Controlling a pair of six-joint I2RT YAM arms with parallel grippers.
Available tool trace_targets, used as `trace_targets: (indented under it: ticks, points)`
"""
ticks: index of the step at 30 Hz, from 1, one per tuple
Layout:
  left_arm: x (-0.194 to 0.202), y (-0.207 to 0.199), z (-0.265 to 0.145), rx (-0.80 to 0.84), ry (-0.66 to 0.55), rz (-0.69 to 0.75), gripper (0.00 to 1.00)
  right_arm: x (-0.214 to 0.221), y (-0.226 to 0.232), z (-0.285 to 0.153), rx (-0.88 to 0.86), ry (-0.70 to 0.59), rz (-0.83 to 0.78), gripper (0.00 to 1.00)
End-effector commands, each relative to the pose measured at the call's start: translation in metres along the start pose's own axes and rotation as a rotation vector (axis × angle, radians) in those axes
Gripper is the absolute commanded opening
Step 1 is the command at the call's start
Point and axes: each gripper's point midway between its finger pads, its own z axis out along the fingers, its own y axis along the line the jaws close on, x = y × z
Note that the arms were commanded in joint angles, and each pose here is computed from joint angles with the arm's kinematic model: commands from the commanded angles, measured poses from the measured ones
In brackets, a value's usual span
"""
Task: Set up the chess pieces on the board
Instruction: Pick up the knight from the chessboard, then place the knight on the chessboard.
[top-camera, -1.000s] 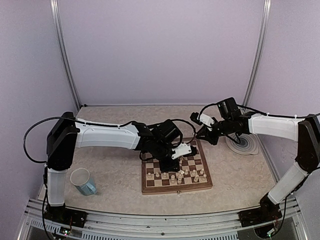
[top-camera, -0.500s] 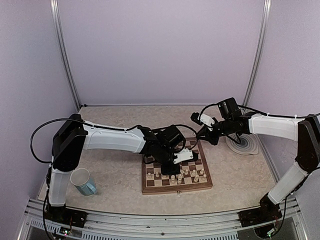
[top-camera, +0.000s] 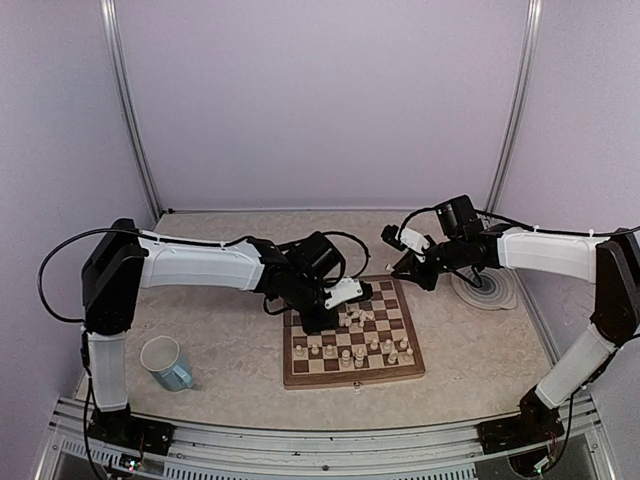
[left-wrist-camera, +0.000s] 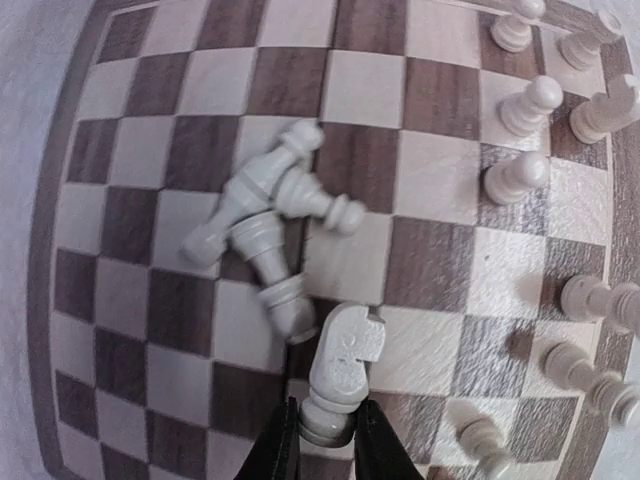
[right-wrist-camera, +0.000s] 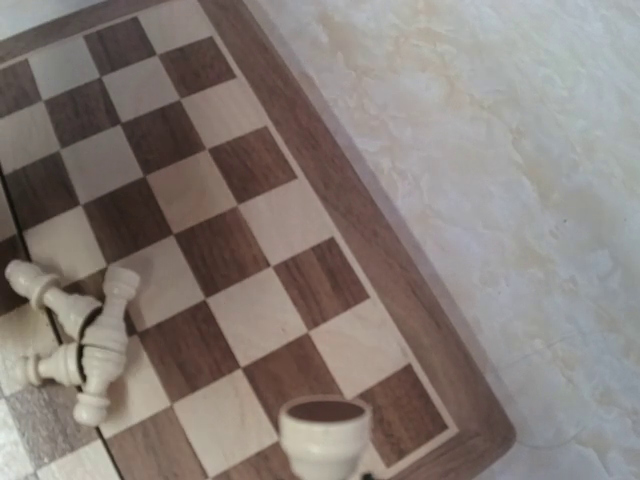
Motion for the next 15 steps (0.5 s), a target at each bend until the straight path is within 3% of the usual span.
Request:
trace_targets:
  ticks: [1,10,15]
  points:
    - [-0.003,0.03,-0.036,-0.069,-0.073,-0.104,0.18,0.004,0.0,0.001,-0.015,-0.003,0.015,0.0]
    - [0.028,0.035,-0.015,-0.048,0.031,-0.21,0.2,-0.005,0.02,-0.003,-0.123,-0.057,0.0,0.0]
    - [0.027,0.036,-0.007,-0.035,0.036,-0.233,0.29,-0.01,0.034,-0.008,-0.195,-0.092,-0.006,0.0]
